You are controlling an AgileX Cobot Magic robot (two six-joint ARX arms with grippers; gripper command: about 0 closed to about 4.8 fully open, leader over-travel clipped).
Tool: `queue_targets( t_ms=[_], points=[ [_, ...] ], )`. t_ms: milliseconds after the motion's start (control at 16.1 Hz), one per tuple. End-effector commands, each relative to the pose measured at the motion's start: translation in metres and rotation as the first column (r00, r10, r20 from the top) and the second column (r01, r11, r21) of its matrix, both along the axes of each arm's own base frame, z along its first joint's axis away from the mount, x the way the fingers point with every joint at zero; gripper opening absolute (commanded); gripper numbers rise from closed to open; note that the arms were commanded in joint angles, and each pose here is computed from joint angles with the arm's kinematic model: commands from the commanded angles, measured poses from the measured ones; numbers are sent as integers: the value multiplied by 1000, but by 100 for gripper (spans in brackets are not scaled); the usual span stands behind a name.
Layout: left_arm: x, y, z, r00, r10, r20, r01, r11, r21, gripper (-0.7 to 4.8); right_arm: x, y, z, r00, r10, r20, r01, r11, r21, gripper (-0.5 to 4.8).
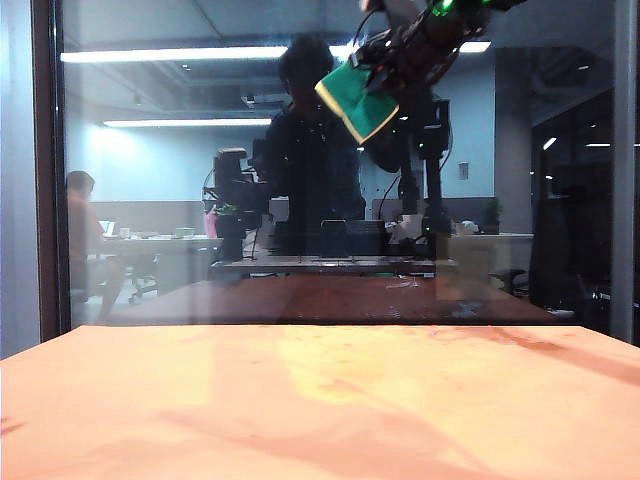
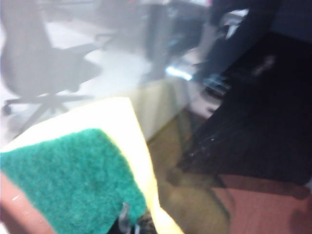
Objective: Pick up the sponge from the table, wipe the water off the glass, and finally place the sponge back on the table.
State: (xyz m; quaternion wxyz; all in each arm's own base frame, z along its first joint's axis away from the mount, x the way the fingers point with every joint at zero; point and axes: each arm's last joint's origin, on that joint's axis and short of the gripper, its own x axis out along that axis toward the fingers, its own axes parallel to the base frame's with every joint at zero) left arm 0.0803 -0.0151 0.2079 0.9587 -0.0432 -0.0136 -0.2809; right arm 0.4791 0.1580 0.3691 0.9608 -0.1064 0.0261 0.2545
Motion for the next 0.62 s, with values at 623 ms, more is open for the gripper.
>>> queue_targets(
  t_ms=[623],
  points=[
    [-1,0,3,1000,-5,18,5,1000,3,84,20,39,-68,990,44,-136,-51,998,-47,-9]
  ],
)
